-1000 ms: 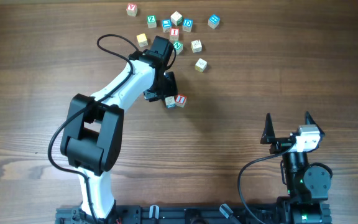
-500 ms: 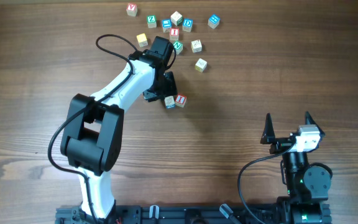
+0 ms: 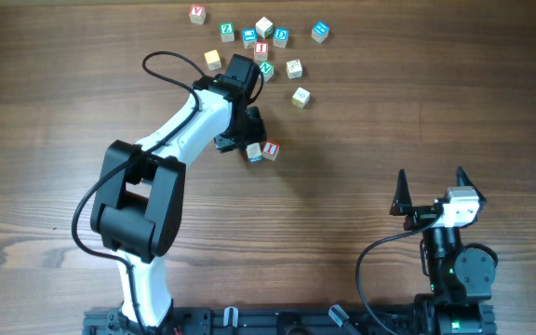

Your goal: Form a circle

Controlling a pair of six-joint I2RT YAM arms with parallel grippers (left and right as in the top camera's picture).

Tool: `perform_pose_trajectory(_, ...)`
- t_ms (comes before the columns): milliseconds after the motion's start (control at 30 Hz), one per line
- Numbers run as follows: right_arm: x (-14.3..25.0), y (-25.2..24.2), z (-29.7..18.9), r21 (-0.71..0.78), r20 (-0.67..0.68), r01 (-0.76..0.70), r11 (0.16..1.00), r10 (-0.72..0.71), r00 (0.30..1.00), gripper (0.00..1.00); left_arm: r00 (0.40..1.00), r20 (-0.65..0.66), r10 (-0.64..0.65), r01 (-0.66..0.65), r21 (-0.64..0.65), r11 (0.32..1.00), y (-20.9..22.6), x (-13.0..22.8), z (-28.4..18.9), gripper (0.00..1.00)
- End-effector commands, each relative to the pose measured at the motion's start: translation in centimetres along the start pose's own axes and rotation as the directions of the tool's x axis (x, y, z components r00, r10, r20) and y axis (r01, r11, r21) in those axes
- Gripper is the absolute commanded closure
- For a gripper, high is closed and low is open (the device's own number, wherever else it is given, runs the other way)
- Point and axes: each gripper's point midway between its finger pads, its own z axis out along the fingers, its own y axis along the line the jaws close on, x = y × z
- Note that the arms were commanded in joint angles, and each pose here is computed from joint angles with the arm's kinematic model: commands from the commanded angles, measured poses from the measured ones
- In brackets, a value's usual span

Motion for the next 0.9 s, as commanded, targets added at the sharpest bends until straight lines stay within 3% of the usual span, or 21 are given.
perform_pose_trajectory(0,-0.14,-0.18,-0.03,0.013,0.007,0.005,1.0,-0.005,1.0,0.0,1.0,-0.002,0.005,-0.005,-0.016,1.0,0.22,0.25,0.69,0.37)
perform_pose_trajectory(467,-0.14,-0.19,-0.03,0.013,0.007,0.005,1.0,-0.005,1.0,0.0,1.0,-0.01,0.021,-0.021,-0.033,0.999,0.13,0.97,0.99,0.52)
perform_pose_trajectory(867,-0.14,-0.18,-0.03,0.013,0.007,0.005,1.0,-0.005,1.0,0.0,1.0,-0.009,-0.019,0.018,-0.034,0.999,0.14,0.97,0.99,0.57)
